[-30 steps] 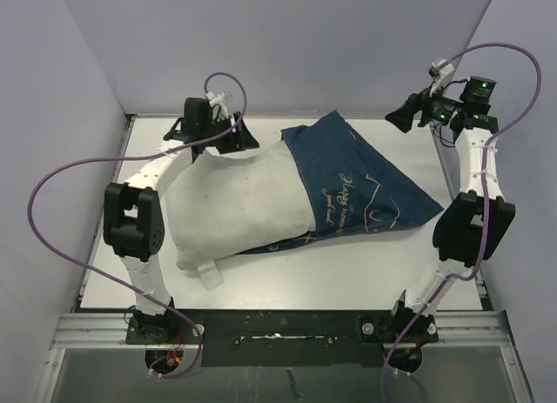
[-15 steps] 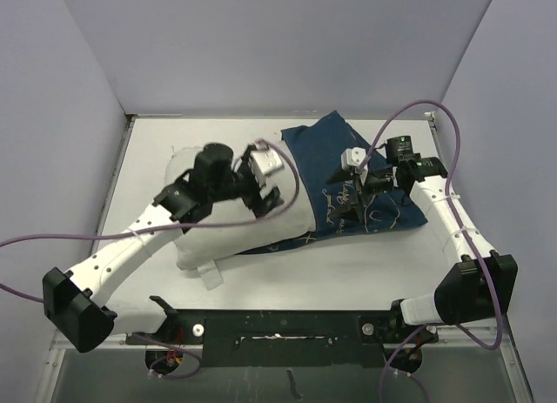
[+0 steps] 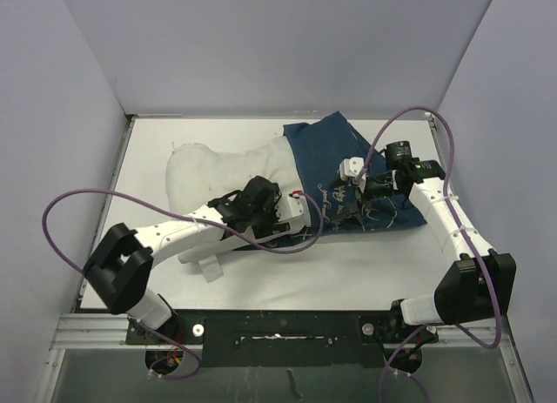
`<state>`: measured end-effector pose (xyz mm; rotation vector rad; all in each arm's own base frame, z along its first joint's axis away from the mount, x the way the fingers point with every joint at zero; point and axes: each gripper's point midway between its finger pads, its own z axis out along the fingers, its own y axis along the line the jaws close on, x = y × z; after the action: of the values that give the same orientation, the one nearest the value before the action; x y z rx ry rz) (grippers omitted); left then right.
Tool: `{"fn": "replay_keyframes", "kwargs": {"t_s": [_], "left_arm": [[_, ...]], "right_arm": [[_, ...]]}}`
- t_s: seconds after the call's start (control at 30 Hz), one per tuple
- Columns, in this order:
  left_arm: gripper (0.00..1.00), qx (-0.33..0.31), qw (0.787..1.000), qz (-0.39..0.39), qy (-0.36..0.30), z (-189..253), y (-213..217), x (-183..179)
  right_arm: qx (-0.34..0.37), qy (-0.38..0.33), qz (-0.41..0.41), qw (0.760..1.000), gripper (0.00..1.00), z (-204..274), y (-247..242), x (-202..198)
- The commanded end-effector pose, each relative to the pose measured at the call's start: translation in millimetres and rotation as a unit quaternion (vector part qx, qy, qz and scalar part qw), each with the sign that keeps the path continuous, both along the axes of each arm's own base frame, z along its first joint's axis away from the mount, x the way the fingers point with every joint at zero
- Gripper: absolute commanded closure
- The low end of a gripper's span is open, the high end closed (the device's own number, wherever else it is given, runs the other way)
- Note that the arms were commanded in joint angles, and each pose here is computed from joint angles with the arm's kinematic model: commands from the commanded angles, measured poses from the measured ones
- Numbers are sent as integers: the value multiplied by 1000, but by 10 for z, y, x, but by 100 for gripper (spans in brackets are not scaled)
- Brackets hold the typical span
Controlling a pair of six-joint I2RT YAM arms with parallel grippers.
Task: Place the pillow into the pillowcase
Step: Stuff the pillow into the pillowcase.
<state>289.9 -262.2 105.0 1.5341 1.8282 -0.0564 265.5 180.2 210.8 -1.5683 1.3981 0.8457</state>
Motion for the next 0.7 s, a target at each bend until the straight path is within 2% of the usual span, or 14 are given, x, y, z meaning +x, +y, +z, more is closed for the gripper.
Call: {"fn": "replay_keyframes", "kwargs": {"t_s": [0.0,0.03,0.07,0.13,0.2,0.27,0.33,0.5,0.57,0.67], "left_arm": [[49,24,996,70,-58,12,-34,499],[79,10,995,80,-51,10,-72,530],[100,-9,995,84,-43,43,-131,546],[100,-68,995,77,-17,222,-284,533],[100,-171,981,78,46,590,-434,507],[100,-281,948,84,127,1071,-512,524],[100,-356,911,88,188,1514,-523,553],[100,-436,860,70,256,2171,-647,538],[100,-453,843,68,282,2274,-710,541],[100,-475,821,64,311,2352,-795,559]], "right_arm": [[-7,-39,-3,999,1,67,-46,23],[-9,-40,-3,999,1,63,-51,13],[-7,-43,-2,999,2,79,-52,-5],[8,-50,11,999,3,167,-48,-97],[38,-65,24,997,4,306,-46,-197],[80,-83,26,993,5,488,-74,-288],[111,-89,20,990,7,607,-97,-370],[119,-54,-35,991,19,525,-121,-463],[115,-19,-135,984,18,417,-198,-304],[144,29,-273,951,12,307,-322,-118]]}}
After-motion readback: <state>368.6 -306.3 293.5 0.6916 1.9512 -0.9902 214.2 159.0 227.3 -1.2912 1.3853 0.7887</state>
